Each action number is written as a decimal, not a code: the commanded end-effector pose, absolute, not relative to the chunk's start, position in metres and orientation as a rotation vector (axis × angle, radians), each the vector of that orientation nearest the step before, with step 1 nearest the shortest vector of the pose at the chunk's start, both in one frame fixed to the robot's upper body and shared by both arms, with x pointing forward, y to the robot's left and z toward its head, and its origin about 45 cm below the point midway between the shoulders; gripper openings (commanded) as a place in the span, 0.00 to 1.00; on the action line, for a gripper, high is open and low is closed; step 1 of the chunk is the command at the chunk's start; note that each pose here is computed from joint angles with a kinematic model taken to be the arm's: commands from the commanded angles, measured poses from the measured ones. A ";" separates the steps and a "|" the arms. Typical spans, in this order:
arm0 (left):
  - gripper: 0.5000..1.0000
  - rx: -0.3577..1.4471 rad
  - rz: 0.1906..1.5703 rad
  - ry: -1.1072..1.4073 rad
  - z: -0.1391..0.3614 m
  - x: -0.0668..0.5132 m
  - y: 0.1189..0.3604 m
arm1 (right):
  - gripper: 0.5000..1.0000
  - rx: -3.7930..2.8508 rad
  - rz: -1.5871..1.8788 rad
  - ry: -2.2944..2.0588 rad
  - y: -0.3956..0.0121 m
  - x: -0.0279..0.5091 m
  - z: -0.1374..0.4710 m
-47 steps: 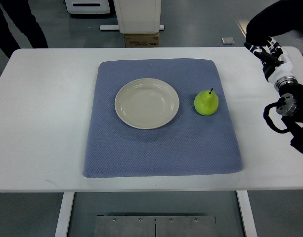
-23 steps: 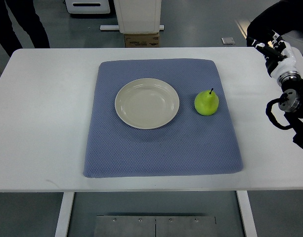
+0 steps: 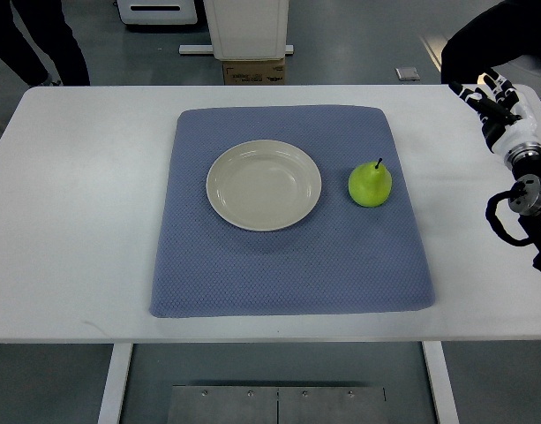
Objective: Place pear on plate with right hand
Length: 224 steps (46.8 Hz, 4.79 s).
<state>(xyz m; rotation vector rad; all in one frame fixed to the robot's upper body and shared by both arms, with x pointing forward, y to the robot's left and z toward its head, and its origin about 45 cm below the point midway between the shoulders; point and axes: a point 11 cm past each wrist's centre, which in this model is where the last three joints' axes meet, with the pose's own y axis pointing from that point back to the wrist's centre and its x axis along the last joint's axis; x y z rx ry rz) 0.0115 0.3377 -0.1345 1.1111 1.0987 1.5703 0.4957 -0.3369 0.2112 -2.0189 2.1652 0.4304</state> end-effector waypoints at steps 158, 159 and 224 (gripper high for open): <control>1.00 1.111 1.570 1.099 -0.135 0.012 0.338 | 0.97 -3.173 -0.809 1.505 -0.221 0.428 0.186; 1.00 1.111 1.570 1.099 -0.135 0.012 0.338 | 0.97 -3.172 -0.807 1.507 -0.221 0.429 0.186; 1.00 1.111 1.570 1.099 -0.135 0.012 0.338 | 0.00 -3.248 -1.127 1.375 -0.215 0.438 0.192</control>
